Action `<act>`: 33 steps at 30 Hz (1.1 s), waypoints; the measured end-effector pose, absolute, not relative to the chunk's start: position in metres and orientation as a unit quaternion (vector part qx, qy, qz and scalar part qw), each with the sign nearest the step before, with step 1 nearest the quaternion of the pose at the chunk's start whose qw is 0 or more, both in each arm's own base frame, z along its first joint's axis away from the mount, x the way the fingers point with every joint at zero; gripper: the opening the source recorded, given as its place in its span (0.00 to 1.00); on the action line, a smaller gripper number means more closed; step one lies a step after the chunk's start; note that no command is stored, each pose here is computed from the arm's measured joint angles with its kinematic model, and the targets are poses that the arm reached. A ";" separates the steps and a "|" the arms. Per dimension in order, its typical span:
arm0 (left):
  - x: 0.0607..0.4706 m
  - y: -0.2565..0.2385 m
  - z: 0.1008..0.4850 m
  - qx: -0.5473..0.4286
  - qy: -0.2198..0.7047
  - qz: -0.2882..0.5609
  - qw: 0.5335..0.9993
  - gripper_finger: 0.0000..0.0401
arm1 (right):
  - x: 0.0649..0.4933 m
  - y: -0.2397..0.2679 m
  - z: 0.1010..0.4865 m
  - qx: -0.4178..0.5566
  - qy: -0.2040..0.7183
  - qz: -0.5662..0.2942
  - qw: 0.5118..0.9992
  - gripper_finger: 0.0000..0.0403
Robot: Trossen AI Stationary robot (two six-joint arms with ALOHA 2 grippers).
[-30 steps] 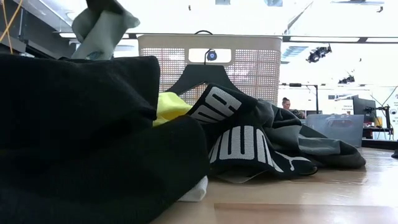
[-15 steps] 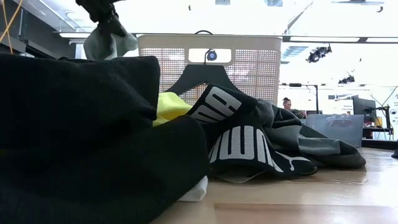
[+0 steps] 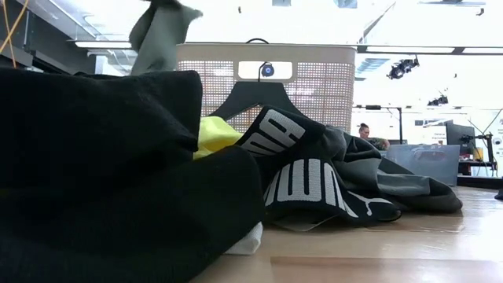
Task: Pick & Place Cloths
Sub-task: Put the right grey sock into the black bin
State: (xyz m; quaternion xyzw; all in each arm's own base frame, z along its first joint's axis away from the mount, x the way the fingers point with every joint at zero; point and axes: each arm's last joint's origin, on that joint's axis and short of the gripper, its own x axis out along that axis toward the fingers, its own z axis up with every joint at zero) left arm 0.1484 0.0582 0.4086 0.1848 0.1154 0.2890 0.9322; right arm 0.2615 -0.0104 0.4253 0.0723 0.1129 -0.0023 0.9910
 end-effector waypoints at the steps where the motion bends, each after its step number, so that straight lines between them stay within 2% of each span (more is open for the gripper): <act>1: 0.148 0.056 0.415 0.177 0.093 0.268 0.943 0.00 | 0.262 -0.011 0.425 0.070 0.112 -0.007 0.991 0.60; 5: 0.150 0.051 0.434 0.145 0.030 0.182 0.972 0.00 | 0.270 -0.010 0.424 0.047 0.102 0.001 0.994 0.60; 10: 0.164 0.052 0.441 0.114 0.012 0.118 0.986 0.00 | 0.298 -0.002 0.411 -0.019 0.094 0.024 0.995 0.60; 15: 0.181 0.053 0.447 0.079 0.007 0.044 0.996 0.00 | 0.325 0.003 0.399 -0.090 0.077 -0.032 0.992 0.60; 20: 0.190 0.054 0.454 0.053 0.004 0.011 0.999 0.00 | 0.341 0.002 0.387 -0.108 0.084 -0.065 0.988 0.60; 33: 0.188 0.051 0.465 -0.062 -0.011 -0.027 0.998 0.00 | 0.357 -0.009 0.374 -0.061 0.080 -0.088 0.991 0.60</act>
